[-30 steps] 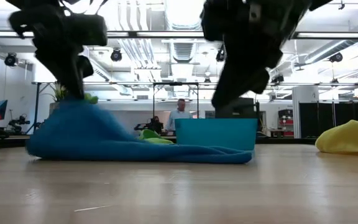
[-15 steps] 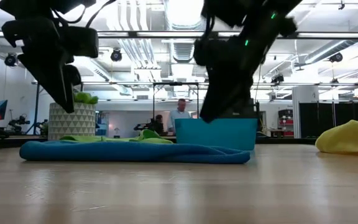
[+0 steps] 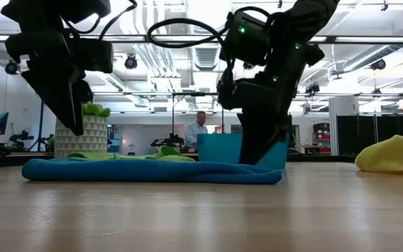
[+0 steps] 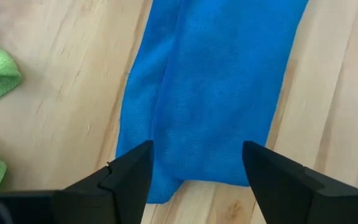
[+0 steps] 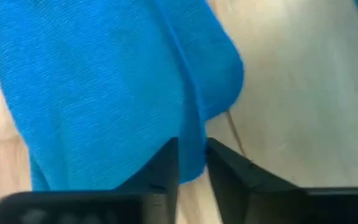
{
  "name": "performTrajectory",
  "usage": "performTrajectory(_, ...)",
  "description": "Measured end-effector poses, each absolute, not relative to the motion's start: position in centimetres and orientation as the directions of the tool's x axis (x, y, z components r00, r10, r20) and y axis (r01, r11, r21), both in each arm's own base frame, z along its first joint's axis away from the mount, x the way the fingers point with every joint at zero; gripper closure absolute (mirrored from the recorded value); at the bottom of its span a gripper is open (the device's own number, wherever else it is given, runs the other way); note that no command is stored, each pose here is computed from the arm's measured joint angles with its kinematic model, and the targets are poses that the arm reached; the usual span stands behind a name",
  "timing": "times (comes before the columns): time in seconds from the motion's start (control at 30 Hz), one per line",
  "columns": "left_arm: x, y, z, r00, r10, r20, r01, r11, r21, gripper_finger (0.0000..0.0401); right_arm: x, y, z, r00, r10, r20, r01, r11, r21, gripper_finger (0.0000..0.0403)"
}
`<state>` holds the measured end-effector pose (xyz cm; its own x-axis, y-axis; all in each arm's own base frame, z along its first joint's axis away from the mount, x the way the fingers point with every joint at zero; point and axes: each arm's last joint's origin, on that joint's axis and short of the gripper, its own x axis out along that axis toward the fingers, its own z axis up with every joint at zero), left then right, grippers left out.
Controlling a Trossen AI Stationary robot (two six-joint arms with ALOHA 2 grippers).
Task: Fold microfiber towels
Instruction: Fold the blue microfiber cloth
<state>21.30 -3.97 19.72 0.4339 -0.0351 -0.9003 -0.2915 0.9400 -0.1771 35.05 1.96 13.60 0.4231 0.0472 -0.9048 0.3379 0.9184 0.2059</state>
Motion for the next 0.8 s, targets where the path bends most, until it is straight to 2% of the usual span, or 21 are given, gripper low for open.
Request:
performTrajectory(0.03,21.3,-4.0,19.7,0.433,-0.035,-0.901,-0.292,0.940,-0.176,0.0169,35.0,2.0,13.8,0.425,0.050,-0.904,0.330,0.921,0.206,0.0376)
performTrajectory(0.13,21.3,-3.9,19.7,0.434,-0.028,-0.901,-0.294,0.940,-0.171,0.0169,35.2,2.0,14.8,0.457,0.059,-0.888,0.313,0.923,0.222,0.0390)
performTrajectory(0.27,21.3,-3.9,19.7,0.436,-0.023,-0.900,-0.295,0.941,-0.167,0.0169,35.1,2.4,16.5,0.478,0.063,-0.876,0.308,0.922,0.234,0.0393)
performTrajectory(0.4,21.6,-4.0,19.9,0.471,-0.028,-0.882,-0.277,0.944,-0.178,0.0169,35.2,3.2,19.6,0.550,0.068,-0.832,0.266,0.930,0.252,0.0394)
performTrajectory(0.5,22.8,-4.2,20.8,0.596,-0.053,-0.801,-0.209,0.953,-0.219,0.0169,35.1,4.3,21.9,0.605,0.064,-0.794,0.212,0.948,0.238,0.0394)
performTrajectory(0.63,25.1,-4.6,23.6,0.828,-0.089,-0.554,-0.041,0.975,-0.218,0.0169,35.1,6.0,25.3,0.673,0.049,-0.738,0.146,0.969,0.198,0.0394)
performTrajectory(0.73,26.0,-4.6,25.3,0.909,-0.049,-0.414,-0.002,0.993,-0.122,0.0169,34.9,6.9,27.1,0.656,0.022,-0.755,0.149,0.976,0.159,0.0394)
performTrajectory(0.8,26.2,-4.4,25.9,0.925,-0.028,-0.380,-0.004,0.997,-0.081,0.0169,34.8,7.3,28.2,0.653,0.001,-0.757,0.151,0.980,0.132,0.0394)
